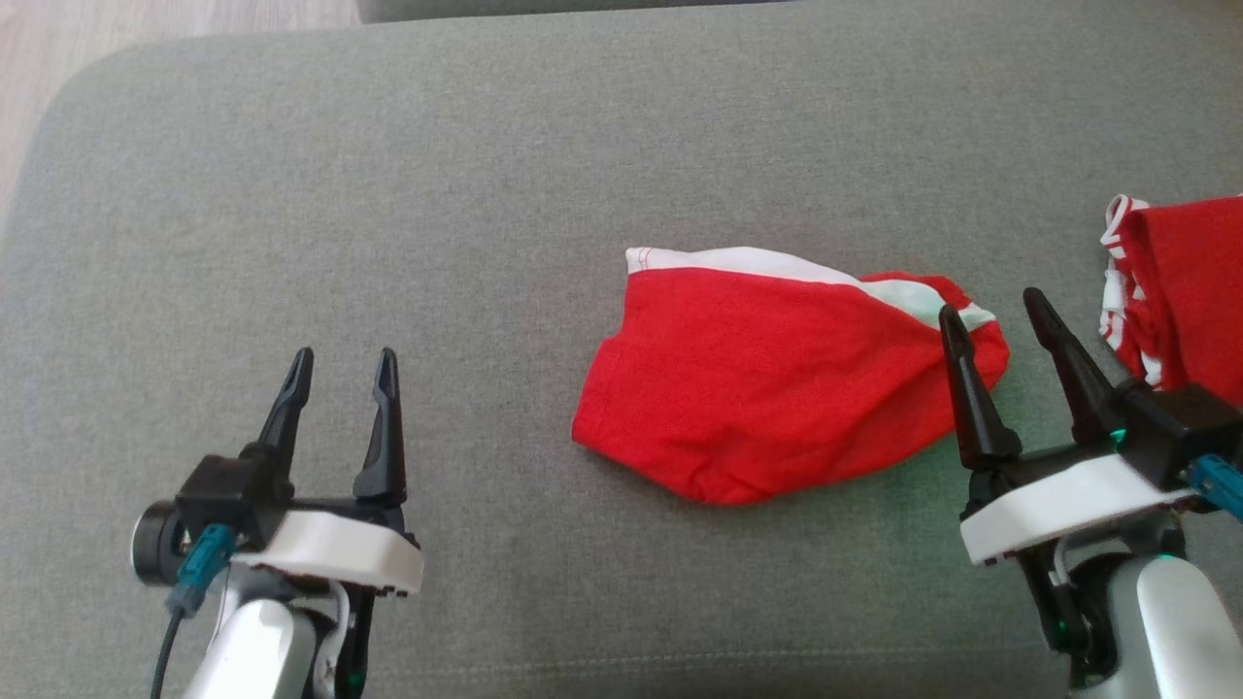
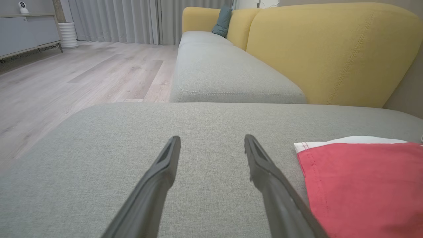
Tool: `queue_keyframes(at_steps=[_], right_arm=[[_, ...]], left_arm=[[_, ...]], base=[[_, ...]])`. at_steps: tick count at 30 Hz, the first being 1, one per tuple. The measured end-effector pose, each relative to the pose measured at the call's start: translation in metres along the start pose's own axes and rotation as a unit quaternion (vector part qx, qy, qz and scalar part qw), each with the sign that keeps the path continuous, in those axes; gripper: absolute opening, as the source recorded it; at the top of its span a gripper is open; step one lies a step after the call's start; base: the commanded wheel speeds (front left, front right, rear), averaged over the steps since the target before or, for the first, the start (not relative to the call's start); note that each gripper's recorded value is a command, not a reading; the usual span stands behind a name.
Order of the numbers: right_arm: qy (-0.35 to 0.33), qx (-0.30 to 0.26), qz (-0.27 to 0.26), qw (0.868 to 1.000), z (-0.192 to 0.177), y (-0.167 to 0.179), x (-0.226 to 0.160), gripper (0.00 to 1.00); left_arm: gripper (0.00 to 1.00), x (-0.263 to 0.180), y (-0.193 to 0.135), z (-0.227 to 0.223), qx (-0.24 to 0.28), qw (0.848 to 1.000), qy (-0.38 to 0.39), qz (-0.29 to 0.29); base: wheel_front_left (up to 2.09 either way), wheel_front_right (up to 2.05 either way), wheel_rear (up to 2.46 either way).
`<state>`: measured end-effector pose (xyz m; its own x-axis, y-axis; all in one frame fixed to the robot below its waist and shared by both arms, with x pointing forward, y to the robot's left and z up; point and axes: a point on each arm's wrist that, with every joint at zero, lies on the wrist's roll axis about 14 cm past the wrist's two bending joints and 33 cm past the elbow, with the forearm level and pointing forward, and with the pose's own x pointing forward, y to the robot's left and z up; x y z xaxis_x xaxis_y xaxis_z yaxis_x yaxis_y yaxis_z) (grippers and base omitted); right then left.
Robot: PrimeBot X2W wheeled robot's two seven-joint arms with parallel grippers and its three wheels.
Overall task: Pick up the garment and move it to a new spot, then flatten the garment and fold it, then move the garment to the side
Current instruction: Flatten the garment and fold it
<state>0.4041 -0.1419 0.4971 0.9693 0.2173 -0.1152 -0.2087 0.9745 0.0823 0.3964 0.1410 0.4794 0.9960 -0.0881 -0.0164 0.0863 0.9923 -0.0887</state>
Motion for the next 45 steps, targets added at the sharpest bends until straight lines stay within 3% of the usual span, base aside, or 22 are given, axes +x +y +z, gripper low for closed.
queue_keyframes(at_steps=[10, 20, 28, 35, 45], right_arm=[[0.013, 0.003, 0.001, 1.0, -0.008, 0.0, 0.003, 1.0], [0.025, 0.007, -0.007, 1.0, -0.018, -0.006, 0.011, 1.0], [0.036, 0.008, -0.029, 0.999, -0.025, -0.021, 0.012, 1.0], [0.051, 0.019, -0.049, 0.997, -0.037, -0.031, 0.007, 1.0], [0.059, 0.024, -0.061, 0.996, -0.043, -0.038, 0.003, 1.0]], left_arm=[[1.0, 0.007, -0.005, -0.005, 0.0, 1.0, 0.013, -0.015], [1.0, 0.068, -0.074, 0.001, -0.019, 0.99, 0.028, -0.138], [1.0, 0.106, -0.138, -0.043, -0.037, 0.961, 0.14, -0.234], [1.0, 0.106, -0.14, -0.103, -0.011, 0.937, 0.256, -0.237], [1.0, 0.115, -0.153, -0.114, 0.026, 0.928, 0.261, -0.266]], base=[[0.0, 0.0, 0.0], [0.0, 0.0, 0.0], [0.0, 0.0, 0.0], [0.0, 0.0, 0.0], [0.0, 0.0, 0.0]])
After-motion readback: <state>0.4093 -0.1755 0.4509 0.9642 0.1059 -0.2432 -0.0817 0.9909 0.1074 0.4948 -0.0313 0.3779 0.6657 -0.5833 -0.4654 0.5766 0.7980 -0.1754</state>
